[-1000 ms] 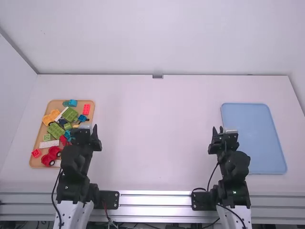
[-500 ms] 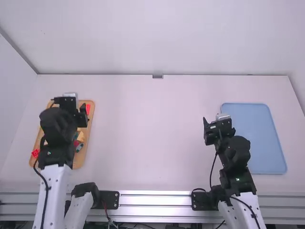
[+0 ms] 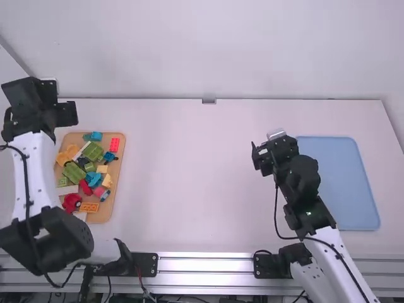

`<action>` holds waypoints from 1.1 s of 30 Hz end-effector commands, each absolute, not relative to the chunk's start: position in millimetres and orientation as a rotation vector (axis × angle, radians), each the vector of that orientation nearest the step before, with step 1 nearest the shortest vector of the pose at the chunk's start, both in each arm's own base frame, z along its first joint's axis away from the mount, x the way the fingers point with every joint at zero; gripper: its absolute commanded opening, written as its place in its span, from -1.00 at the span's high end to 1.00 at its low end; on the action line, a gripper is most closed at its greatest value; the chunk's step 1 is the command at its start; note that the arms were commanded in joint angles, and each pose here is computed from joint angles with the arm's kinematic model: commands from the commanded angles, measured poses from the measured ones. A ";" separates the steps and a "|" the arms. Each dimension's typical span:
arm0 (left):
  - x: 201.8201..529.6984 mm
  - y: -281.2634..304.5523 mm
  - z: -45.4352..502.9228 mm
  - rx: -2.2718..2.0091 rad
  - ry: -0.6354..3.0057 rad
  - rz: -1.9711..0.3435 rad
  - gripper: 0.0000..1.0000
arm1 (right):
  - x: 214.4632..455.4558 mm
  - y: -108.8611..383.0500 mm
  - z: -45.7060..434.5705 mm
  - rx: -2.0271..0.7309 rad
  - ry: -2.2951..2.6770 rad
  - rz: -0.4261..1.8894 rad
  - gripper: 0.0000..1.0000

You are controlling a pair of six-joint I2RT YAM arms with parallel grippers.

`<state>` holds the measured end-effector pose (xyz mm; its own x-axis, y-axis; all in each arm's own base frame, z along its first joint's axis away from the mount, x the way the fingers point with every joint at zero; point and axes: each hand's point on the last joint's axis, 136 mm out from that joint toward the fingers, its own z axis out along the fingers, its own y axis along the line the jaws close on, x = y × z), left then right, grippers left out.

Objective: Assemble lego blocks to make yellow taxi

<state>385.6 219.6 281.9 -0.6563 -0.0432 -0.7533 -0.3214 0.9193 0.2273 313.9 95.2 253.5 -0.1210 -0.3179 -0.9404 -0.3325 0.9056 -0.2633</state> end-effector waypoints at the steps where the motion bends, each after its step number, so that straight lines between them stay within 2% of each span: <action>1: 380.1 252.6 283.6 -0.321 2.294 0.590 -0.68 | 321.0 99.0 274.2 -0.509 1.678 -0.012 -0.68; 6: 381.3 286.9 266.6 -0.196 2.428 0.696 -0.82 | 331.7 108.7 279.7 -0.538 1.677 -0.011 -0.82; 12: 373.6 321.6 236.1 -0.159 2.557 0.719 -0.91 | 337.6 117.9 276.3 -0.579 1.697 -0.012 -0.91; 17: 369.2 335.5 176.9 0.032 2.708 0.524 -0.97 | 348.1 125.4 271.3 -0.600 1.706 -0.012 -0.96; 20: 364.2 343.6 158.1 0.040 2.760 0.496 -0.98 | 352.3 127.5 269.8 -0.599 1.705 -0.010 -0.97; 29: 358.0 337.0 92.5 0.514 2.899 0.362 -0.99 | 355.3 142.2 259.4 -0.638 1.714 0.009 -0.97; 33: 358.6 330.8 60.4 0.669 2.909 0.264 -0.89 | 355.1 141.4 257.8 -0.639 1.721 0.007 -0.97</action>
<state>353.1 335.8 78.8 -0.9373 0.3285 -0.1161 0.2950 0.9256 0.2371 351.6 140.4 242.2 -0.1332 -0.4190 -0.8982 -0.4293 0.8412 -0.3288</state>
